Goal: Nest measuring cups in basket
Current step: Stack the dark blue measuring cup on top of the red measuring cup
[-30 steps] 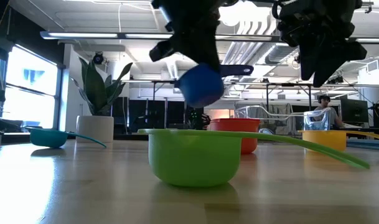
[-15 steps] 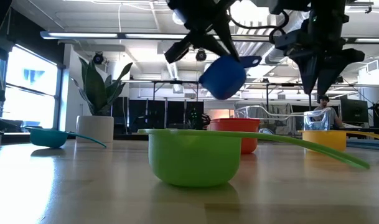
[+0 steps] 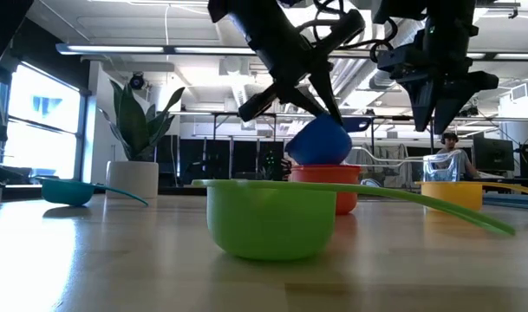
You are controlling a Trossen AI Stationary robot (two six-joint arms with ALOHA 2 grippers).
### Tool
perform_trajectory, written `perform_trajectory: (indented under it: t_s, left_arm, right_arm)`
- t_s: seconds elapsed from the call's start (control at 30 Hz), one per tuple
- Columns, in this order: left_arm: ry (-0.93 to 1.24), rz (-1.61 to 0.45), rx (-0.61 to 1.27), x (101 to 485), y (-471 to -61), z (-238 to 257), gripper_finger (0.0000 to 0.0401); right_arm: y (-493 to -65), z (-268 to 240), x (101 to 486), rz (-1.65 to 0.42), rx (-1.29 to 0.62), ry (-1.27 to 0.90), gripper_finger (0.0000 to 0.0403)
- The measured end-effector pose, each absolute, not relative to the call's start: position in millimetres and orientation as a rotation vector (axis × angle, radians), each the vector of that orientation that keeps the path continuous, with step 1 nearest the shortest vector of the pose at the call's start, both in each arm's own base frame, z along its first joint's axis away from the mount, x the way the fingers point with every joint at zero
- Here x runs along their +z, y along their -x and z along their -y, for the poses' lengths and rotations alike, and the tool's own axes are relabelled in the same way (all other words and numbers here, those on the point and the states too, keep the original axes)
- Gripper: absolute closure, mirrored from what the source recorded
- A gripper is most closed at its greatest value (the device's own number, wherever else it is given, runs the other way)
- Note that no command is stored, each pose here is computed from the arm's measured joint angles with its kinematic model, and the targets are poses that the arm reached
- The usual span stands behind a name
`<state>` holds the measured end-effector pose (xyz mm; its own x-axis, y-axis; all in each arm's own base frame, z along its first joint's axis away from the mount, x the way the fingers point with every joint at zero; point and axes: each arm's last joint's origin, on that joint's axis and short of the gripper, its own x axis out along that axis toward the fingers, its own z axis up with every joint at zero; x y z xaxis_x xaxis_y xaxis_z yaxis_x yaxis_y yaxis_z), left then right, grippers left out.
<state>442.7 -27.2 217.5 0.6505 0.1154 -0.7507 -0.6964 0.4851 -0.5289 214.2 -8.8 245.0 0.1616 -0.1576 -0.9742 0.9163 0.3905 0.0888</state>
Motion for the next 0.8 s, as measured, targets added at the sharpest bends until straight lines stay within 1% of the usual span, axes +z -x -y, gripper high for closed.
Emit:
perform_trajectory:
  t_s: [0.23, 0.53, 0.8]
  left_arm:
    - [0.883, -0.722, 0.566, 217, -442, 19, 0.0391]
    - [0.813, -0.818, 0.572, 212, -435, 17, 0.0391]
    - [0.75, -0.915, 0.586, 208, -428, 4, 0.0391]
  right_arm:
    - [-214, 9, 245, -1.13, -0.927, -0.834, 0.0242]
    - [-214, 9, 245, -1.136, -0.913, -0.813, 0.0242]
    - [-215, 10, 245, -1.126, -0.913, -0.812, 0.0242]
